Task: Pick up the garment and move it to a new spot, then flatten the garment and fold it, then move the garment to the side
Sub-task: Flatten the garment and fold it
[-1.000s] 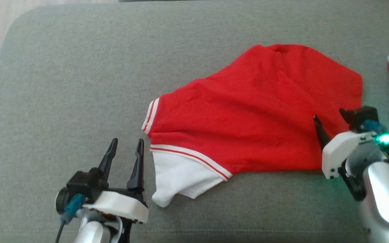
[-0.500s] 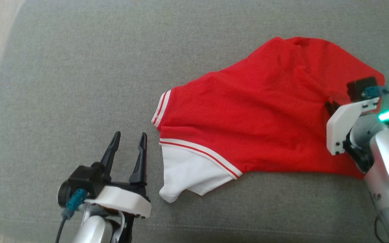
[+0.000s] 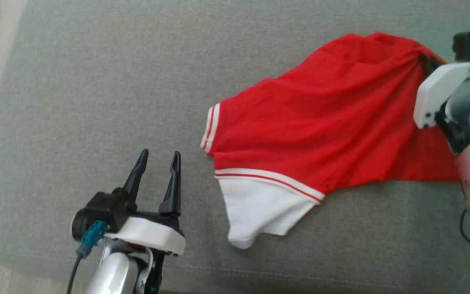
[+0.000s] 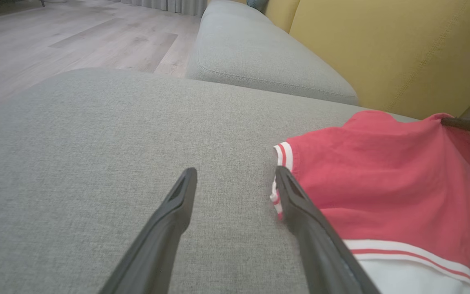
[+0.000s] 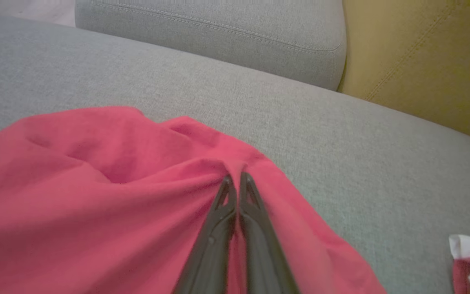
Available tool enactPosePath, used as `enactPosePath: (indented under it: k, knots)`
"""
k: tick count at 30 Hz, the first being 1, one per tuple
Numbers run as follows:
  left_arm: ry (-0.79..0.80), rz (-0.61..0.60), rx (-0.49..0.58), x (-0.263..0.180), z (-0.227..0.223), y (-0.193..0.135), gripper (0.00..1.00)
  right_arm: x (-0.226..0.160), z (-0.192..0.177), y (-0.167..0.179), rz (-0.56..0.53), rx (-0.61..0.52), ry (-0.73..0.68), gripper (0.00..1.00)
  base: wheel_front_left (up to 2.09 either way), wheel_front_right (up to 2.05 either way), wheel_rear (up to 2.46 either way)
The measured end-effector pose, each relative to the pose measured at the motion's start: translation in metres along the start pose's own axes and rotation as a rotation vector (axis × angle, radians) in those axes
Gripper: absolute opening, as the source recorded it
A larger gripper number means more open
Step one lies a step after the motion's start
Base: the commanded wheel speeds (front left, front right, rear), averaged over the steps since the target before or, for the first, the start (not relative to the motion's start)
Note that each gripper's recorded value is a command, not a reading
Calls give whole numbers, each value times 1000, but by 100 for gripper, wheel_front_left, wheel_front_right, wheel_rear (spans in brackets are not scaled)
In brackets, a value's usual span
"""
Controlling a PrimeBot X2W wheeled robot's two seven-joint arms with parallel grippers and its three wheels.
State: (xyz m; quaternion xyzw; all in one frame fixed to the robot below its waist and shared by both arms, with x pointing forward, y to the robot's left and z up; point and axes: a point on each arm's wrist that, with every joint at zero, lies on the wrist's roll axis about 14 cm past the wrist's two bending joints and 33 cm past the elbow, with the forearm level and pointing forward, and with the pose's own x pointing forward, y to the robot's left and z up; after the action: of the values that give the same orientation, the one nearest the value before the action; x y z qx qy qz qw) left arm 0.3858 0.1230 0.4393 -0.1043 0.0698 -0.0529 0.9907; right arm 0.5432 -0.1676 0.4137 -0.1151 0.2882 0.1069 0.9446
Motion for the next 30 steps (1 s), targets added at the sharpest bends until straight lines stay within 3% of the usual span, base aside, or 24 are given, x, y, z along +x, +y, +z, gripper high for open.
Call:
enactPosePath:
  k: [11, 13, 14, 20, 27, 30]
  knots:
    - [2, 32, 4, 1, 0, 10, 100, 32, 14, -4, -40, 28, -52, 0, 0, 0, 0]
    - [-5, 34, 6, 2, 3, 11, 100, 35, 15, -1, -40, 26, -59, 94, 0, 0, 0]
    - [-9, 32, 7, 3, 4, 11, 100, 35, 15, 0, -41, 24, -65, 100, 0, 0, 0]
    - [-35, 1, 2, 6, 12, 1, 100, 21, 25, 0, -50, 30, -156, 100, 0, 0, 0]
    - [-74, -61, -3, 8, 25, -20, 100, -20, 68, -20, -106, 77, -418, 100, 0, 0, 0]
    - [-80, -82, -7, 4, 26, -28, 100, -41, 65, -20, -122, 113, -493, 100, 0, 0, 0]
